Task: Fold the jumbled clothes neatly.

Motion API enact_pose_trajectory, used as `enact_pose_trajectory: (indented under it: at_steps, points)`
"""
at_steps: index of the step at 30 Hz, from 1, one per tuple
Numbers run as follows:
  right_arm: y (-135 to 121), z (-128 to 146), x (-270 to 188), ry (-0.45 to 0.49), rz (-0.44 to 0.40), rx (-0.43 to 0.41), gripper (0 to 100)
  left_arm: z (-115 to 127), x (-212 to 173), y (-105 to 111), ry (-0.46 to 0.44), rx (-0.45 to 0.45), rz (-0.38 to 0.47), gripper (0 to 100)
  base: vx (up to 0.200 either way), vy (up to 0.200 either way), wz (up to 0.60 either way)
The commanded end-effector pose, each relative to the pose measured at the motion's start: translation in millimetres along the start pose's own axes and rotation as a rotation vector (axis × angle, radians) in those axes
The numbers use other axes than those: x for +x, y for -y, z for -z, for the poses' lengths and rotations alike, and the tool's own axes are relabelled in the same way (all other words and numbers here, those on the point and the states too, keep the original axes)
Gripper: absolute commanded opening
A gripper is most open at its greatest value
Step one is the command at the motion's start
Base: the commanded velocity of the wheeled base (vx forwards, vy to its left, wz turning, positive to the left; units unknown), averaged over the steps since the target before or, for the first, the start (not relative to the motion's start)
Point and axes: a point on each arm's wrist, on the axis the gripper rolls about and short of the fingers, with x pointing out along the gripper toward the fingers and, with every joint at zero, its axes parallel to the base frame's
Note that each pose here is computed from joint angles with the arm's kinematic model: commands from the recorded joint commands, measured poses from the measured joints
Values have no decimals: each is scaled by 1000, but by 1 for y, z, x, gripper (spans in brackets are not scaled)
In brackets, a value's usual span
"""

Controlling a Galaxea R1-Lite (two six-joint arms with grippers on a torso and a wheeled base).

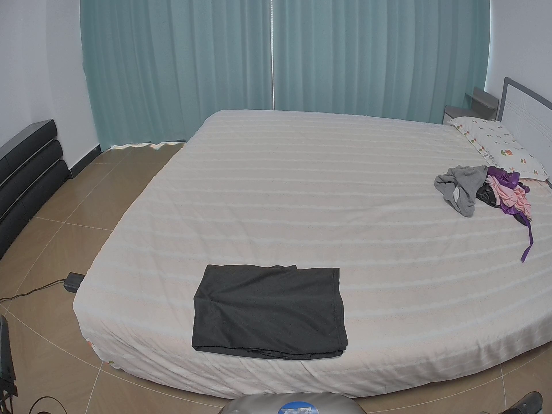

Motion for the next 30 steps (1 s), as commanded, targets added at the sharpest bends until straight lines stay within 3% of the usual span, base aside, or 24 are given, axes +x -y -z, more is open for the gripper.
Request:
enact_pose_trajectory:
  at_steps: [1,4,8,10,13,15,20,24,27,30]
  points:
    - [1,0,-3,-27,25,-16,100,25,2,3,6,20,6,100,0,0,0]
    - [0,11,-1,-40,31,-11,100,34,5,4,31,18,8,100,0,0,0]
    - [-5,24,7,-73,16,82,100,40,6,5,75,18,41,100,0,0,0]
    - [-11,27,15,-13,-81,126,100,42,6,6,61,17,65,100,0,0,0]
    - [-19,40,28,88,-162,146,100,48,7,6,-1,25,76,100,0,0,0]
    - [-24,48,34,152,-200,102,100,55,6,7,-66,34,81,100,0,0,0]
    - [-25,54,34,101,-228,78,100,66,5,7,-177,31,91,100,0,0,0]
    - [-25,54,34,97,-227,93,100,66,5,7,-176,21,95,100,0,0,0]
    - [-25,56,35,75,-225,111,100,69,4,9,-201,-11,177,100,0,0,0]
    - [-26,56,35,66,-238,141,100,73,3,10,-247,-19,199,100,0,0,0]
